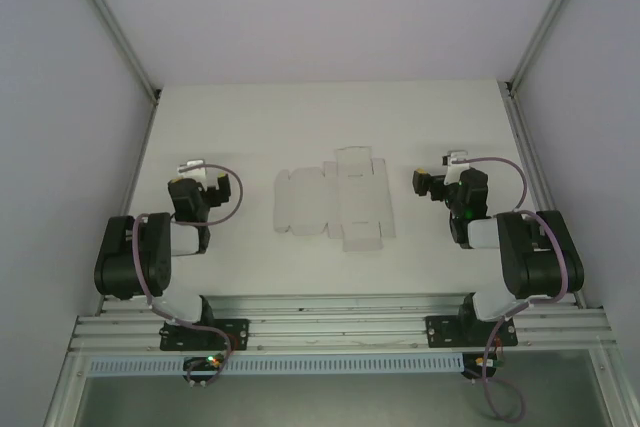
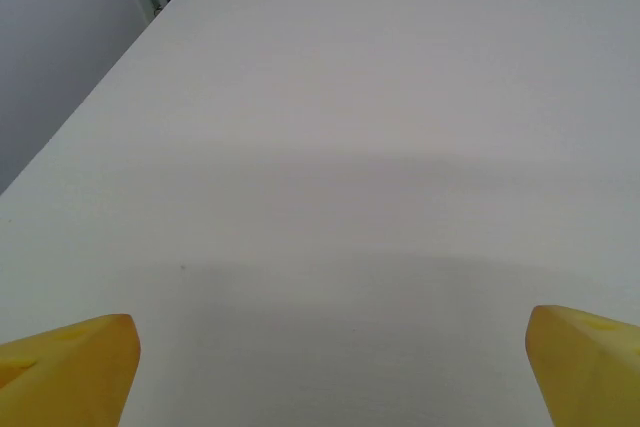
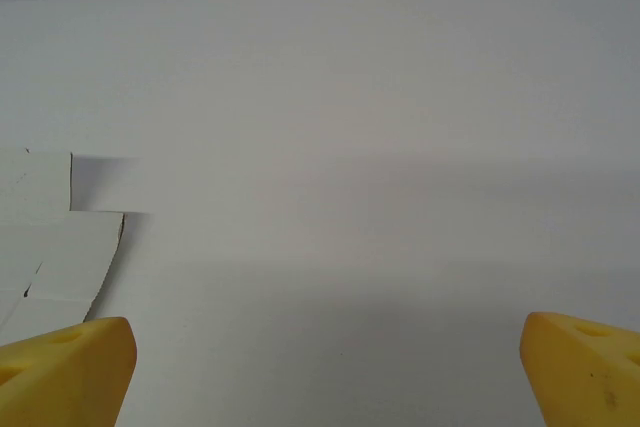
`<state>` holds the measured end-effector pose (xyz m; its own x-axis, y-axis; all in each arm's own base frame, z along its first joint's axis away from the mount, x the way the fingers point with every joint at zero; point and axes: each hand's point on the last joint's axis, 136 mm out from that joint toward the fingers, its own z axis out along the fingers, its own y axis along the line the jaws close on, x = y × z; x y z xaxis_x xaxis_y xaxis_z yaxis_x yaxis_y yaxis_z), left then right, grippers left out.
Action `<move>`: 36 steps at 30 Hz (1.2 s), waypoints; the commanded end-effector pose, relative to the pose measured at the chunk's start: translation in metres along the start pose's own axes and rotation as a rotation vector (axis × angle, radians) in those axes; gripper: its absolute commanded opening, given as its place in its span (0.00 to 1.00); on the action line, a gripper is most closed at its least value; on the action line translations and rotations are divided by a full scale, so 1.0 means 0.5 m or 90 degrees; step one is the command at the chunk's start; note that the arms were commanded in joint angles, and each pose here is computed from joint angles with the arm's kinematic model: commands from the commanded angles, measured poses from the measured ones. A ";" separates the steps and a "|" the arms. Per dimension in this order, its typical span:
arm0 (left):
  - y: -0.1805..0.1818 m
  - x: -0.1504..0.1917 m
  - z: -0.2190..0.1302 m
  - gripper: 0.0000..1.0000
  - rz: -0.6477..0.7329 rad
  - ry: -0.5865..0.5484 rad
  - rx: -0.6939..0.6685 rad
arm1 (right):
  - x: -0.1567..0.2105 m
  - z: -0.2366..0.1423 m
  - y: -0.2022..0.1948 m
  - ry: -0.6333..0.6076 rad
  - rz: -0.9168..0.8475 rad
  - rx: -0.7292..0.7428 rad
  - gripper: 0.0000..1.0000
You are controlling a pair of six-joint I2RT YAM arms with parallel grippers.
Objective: Assemble paper box
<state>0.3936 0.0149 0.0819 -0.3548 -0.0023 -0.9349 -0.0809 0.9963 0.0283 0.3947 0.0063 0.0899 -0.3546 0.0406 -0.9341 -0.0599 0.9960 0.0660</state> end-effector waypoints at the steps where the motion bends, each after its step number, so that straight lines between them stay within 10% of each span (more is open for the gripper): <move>1: -0.006 -0.029 0.002 1.00 0.008 -0.025 0.009 | -0.026 0.005 -0.002 -0.022 -0.003 0.011 1.00; 36: -0.045 -0.107 -0.039 1.00 0.037 0.012 0.055 | -0.104 -0.034 0.009 0.012 -0.020 0.065 1.00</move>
<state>0.3956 0.0026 0.1196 -0.3461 0.0190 -0.9380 -0.0220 0.9994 0.0283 0.3985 0.0098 0.1202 -0.3574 0.0244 -0.9337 -0.0283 0.9989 0.0369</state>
